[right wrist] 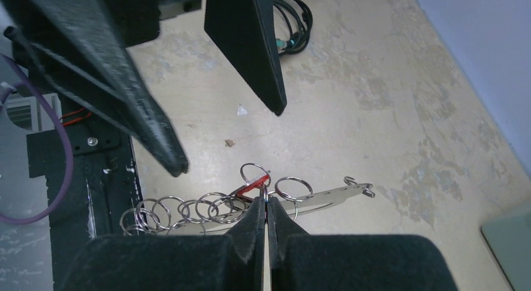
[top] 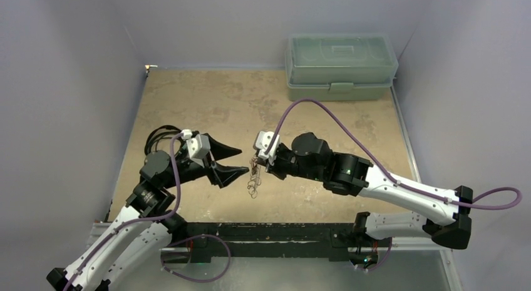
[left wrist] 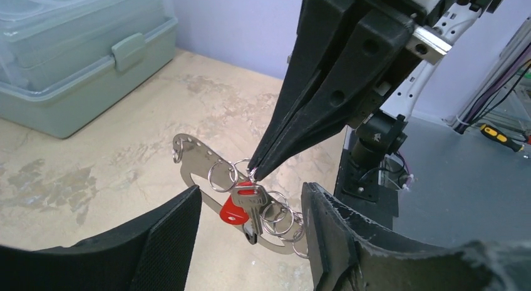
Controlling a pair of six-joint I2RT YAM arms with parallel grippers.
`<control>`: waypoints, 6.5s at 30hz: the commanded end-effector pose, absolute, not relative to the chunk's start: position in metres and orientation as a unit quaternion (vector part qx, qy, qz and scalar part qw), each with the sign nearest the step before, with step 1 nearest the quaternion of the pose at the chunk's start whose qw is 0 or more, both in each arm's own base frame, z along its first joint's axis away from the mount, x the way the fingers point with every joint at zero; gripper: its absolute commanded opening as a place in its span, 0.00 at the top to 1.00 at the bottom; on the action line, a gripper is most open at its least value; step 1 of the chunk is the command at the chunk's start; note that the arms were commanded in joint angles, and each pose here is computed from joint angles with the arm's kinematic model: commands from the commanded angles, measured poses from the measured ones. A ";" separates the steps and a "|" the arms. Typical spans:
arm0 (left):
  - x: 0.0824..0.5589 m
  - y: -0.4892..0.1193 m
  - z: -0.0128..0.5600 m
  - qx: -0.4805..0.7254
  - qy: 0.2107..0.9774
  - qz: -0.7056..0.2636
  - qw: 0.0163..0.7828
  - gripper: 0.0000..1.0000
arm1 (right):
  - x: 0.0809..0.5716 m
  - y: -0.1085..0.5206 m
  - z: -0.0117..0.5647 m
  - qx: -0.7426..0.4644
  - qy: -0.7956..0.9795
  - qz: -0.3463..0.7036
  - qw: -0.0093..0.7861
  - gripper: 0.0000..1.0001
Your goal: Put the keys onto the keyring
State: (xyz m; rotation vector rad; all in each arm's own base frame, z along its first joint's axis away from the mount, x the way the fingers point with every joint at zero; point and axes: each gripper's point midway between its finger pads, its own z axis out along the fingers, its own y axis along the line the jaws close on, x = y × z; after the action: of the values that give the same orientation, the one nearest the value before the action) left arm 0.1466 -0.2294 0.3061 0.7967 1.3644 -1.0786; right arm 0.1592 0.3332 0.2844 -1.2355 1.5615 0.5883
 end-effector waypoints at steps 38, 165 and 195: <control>0.161 -0.242 0.296 0.303 0.633 -0.484 0.522 1.00 | 0.144 0.334 0.317 -0.523 0.541 0.288 0.592 1.00; 0.115 -0.253 0.302 0.433 0.495 -0.501 0.562 1.00 | 0.116 0.339 0.354 -0.528 0.519 0.403 0.538 1.00; 0.110 -0.246 0.310 0.455 0.475 -0.477 0.583 1.00 | 0.118 0.342 0.319 -0.575 0.551 0.368 0.480 0.64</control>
State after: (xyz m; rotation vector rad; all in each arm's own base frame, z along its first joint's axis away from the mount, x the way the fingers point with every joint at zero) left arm 0.1113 -0.2470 0.2884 1.0655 1.1859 -1.1383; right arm 0.1188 0.3411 0.3134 -1.3676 1.3538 0.9076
